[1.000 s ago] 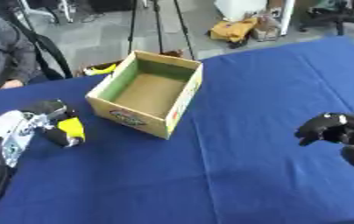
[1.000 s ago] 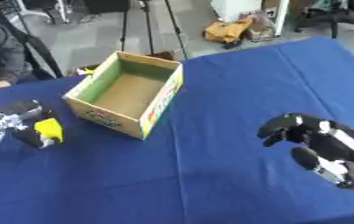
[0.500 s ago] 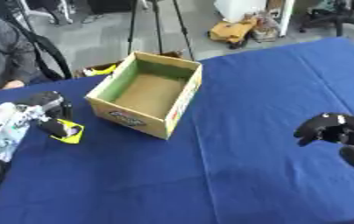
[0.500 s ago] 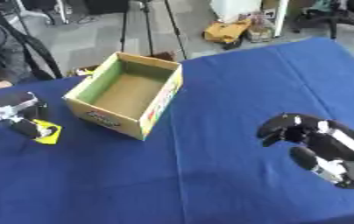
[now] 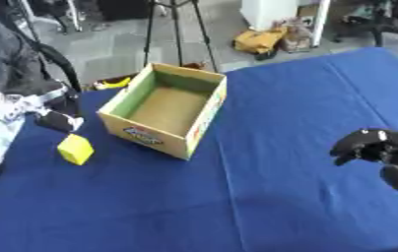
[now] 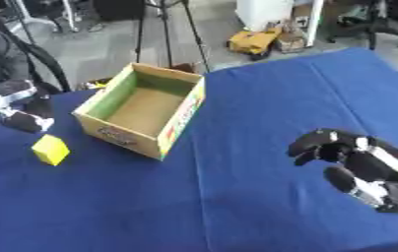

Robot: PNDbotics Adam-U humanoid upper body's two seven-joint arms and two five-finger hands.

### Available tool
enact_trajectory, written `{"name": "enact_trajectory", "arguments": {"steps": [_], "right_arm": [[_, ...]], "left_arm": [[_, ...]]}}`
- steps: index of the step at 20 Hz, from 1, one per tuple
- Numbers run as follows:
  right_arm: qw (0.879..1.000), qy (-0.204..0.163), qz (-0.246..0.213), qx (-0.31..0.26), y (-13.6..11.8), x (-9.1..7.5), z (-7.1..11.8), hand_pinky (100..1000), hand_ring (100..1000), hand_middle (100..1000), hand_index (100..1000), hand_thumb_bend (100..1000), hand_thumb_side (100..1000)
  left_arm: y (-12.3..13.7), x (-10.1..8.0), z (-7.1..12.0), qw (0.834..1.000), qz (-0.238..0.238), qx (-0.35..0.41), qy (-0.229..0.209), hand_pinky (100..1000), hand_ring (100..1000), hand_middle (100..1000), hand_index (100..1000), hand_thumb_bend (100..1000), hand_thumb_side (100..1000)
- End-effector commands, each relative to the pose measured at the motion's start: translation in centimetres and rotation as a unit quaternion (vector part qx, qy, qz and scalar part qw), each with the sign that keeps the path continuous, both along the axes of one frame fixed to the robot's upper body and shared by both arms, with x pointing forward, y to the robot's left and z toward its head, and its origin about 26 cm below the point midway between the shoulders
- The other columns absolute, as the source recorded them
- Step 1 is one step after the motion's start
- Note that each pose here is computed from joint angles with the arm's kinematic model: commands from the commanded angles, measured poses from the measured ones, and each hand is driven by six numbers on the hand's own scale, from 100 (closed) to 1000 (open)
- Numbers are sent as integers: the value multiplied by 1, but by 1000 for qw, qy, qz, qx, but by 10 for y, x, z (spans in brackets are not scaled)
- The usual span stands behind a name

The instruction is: Pick up objects on the table and place them in the box.

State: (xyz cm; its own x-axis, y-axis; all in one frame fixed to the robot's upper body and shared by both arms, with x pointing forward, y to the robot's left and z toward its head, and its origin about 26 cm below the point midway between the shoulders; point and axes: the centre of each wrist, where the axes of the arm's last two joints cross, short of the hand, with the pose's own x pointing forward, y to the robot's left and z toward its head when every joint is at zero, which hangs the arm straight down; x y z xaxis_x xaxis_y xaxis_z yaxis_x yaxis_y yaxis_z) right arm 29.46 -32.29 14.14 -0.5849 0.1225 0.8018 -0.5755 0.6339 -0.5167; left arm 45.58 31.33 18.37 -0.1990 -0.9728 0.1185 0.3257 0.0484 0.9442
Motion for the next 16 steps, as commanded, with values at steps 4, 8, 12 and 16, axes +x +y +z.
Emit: {"name": "enact_trajectory", "arguments": {"steps": [4,8,12,16], "right_arm": [[1000,-8,-4,-5,-5,0,6,719,787,742,797,288,581],[1000,-7,-4,-4,-5,0,6,719,787,742,797,289,581],[1000,-8,-5,-4,-5,-1,6,719,787,742,797,289,582],[1000,-9,-5,-3,-5,-1,6,719,787,742,797,289,583]], "left_arm": [[23,-5,9,998,55,33,22,679,587,597,764,522,469],[30,-6,-2,993,104,39,38,649,581,606,778,645,530],[29,-4,-17,990,132,36,44,637,575,604,778,688,553],[26,-3,-35,986,157,35,47,617,562,595,772,676,559]]}}
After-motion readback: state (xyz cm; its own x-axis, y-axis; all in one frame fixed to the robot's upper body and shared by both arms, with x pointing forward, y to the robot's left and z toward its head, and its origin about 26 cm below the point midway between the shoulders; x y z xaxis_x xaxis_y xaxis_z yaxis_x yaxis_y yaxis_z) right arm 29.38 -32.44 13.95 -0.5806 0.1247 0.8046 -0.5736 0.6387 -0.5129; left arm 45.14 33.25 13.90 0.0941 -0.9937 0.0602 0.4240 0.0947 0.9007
